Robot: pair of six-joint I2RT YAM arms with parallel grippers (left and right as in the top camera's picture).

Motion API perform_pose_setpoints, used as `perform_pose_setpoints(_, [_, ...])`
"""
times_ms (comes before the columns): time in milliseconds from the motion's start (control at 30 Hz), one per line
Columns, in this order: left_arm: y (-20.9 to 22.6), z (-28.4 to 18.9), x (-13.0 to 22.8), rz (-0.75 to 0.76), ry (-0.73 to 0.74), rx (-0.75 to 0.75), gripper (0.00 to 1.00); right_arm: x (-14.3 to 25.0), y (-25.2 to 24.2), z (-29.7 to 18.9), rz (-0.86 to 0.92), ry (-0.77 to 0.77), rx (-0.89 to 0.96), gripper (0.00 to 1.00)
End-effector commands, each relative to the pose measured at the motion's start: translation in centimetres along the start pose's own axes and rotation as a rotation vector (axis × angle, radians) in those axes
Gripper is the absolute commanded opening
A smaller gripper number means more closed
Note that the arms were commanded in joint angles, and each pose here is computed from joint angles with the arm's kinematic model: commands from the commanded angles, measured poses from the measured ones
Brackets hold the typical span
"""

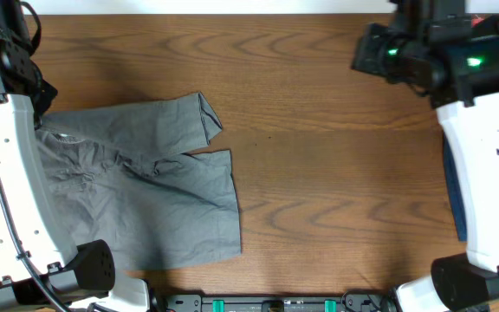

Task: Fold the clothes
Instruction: 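Move the right gripper to the garment's upper edge near the left gripper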

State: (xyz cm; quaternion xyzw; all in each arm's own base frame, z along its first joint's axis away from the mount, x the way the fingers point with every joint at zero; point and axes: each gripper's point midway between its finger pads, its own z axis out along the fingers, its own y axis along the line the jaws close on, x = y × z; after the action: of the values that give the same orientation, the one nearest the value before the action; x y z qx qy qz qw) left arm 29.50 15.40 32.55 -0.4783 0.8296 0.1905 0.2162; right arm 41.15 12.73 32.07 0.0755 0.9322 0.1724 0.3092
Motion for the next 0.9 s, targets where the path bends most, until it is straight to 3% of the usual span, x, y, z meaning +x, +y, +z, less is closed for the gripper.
perform_pose_setpoints(0, [1.5,0.0,1.0,0.028,0.037,-0.062,0.54,1.8,1.9,2.3,-0.052,0.067,-0.008,0.06])
perform_pose_setpoints(67, [1.5,0.0,1.1,0.031,0.040,-0.066,0.61,3.2,3.0,3.7,-0.089,0.114,-0.014,0.10])
perform_pose_setpoints(133, [1.5,0.1,1.1,0.032,0.042,-0.067,0.64,4.6,4.0,5.0,-0.116,0.159,-0.019,0.28])
perform_pose_setpoints(233, [1.3,0.1,1.4,0.032,0.055,-0.053,0.77,6.5,5.5,7.1,-0.154,0.214,-0.024,0.64])
perform_pose_setpoints(333, [0.5,0.1,2.1,0.034,0.097,-0.007,0.82,8.4,7.3,9.6,-0.192,0.261,-0.047,0.82])
perform_pose_setpoints(500, [-0.1,0.0,2.7,0.062,0.132,0.030,0.87,12.5,11.8,13.6,-0.330,0.364,-0.207,0.86])
perform_pose_setpoints(633, [0.0,0.7,3.3,0.083,0.154,0.011,0.89,15.7,13.3,17.7,-0.359,0.426,-0.234,0.85])
perform_pose_setpoints(733, [0.1,1.4,4.0,0.099,0.180,-0.012,0.89,18.1,14.3,19.7,-0.366,0.484,-0.278,0.79])
perform_pose_setpoints(867, [0.3,2.6,5.1,0.123,0.222,-0.047,0.90,20.7,15.9,21.7,-0.378,0.541,-0.367,0.63])
